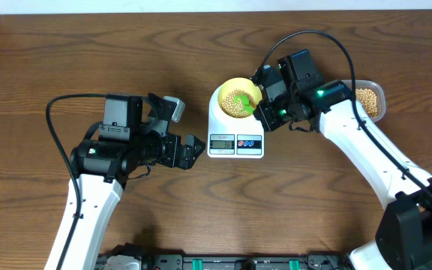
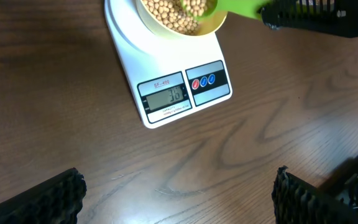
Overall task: Scoop item into bowl and weigh 50g on scale
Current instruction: 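Tip the scoop to pour soybeans into the yellow bowl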
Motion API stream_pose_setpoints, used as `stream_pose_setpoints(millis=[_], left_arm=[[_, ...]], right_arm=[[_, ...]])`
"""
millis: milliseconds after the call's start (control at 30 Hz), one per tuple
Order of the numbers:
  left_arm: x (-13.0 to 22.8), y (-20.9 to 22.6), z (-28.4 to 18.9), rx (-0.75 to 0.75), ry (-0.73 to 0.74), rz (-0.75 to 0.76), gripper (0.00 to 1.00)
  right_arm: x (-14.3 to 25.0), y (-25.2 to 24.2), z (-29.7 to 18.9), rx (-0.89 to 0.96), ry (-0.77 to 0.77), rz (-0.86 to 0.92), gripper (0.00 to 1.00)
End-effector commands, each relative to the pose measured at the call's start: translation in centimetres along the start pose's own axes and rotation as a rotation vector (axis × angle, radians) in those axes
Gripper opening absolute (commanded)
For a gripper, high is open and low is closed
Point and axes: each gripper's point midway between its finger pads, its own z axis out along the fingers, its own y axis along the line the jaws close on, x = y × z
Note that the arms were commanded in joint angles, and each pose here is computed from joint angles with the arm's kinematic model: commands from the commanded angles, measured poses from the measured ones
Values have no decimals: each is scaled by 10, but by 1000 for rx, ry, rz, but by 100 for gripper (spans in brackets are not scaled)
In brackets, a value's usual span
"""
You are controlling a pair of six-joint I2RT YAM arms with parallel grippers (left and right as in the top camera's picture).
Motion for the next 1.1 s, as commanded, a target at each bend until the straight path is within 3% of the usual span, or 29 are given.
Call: stream_pose_setpoints(millis=[0, 500, 933, 1067], left_arm=[[0, -3, 0, 17, 0, 19, 98], [0, -3, 0, 17, 0, 19, 98], [0, -3, 0, 17, 0, 19, 98], [0, -3, 0, 17, 0, 19, 98]], right_arm=[[-15, -8, -13, 79, -45, -80, 1], [-44, -16, -17, 139, -152, -164, 1], [-42, -2, -10, 225, -111, -407, 1], [-47, -10, -12, 328, -112, -445, 1]])
